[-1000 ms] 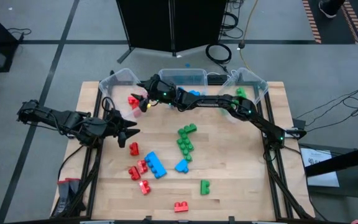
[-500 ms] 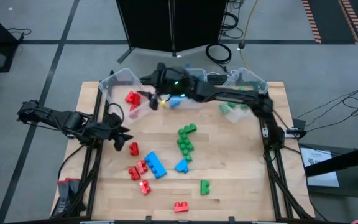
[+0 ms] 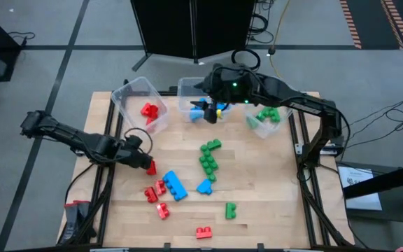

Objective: Sort blocks
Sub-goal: Put the red game piece into the left transparent bin

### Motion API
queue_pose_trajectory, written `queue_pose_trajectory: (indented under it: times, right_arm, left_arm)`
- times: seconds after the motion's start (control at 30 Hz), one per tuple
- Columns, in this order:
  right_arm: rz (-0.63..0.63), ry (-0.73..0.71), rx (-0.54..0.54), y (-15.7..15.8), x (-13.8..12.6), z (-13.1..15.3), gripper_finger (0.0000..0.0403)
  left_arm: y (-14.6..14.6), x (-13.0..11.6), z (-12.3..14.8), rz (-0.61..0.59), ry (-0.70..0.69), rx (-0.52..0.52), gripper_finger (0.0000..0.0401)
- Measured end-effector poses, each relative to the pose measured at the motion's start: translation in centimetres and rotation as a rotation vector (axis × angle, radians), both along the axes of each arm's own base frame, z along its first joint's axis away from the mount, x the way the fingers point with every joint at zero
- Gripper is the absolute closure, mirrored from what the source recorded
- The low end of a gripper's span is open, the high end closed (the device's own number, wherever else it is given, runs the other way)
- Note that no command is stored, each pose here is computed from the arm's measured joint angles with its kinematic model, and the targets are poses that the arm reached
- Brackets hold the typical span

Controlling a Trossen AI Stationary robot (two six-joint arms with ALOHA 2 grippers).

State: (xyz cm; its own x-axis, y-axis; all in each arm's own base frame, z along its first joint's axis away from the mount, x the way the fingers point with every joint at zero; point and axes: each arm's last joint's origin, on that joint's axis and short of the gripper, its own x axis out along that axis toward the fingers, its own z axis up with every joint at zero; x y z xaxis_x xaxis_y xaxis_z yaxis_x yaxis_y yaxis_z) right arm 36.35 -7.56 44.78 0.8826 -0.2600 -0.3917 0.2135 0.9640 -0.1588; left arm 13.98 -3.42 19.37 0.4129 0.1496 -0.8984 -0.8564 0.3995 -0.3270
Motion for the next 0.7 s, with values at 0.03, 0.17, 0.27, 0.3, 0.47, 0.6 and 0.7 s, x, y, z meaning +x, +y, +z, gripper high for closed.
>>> queue_pose_trajectory:
  times: [0.03,0.17,0.27,0.3,0.47,0.6,0.7]
  right_arm:
    - [-0.002,0.015,0.01,0.1,-0.3,0.0,0.0142]
    - [-0.012,0.132,0.059,0.3,-0.8,-1.1,0.0142]
    - [-0.01,0.199,0.085,0.5,-0.7,-2.0,0.0142]
    - [-0.007,0.214,0.088,0.6,-0.7,-2.1,0.0142]
    - [0.012,0.247,0.092,1.3,-0.7,-2.5,0.0142]
    - [0.018,0.246,0.09,1.5,-0.7,-2.4,0.0142]
    - [0.019,0.247,0.089,1.5,-0.7,-2.4,0.0142]
  left_arm:
    - [-0.2,0.5,-0.2,-0.021,-0.005,0.004,0.0192]
    - [-1.0,1.8,-1.1,-0.093,0.015,0.03,0.0192]
    - [-1.1,1.9,-1.5,-0.065,0.081,0.035,0.0192]
    - [-1.1,1.8,-1.6,-0.05,0.106,0.037,0.0192]
    - [-1.4,1.9,-1.7,0.052,0.099,0.007,0.0192]
    - [-1.8,2.4,-1.5,0.136,0.018,-0.034,0.0192]
    - [-2.1,2.5,-2.1,0.177,0.054,-0.036,0.0192]
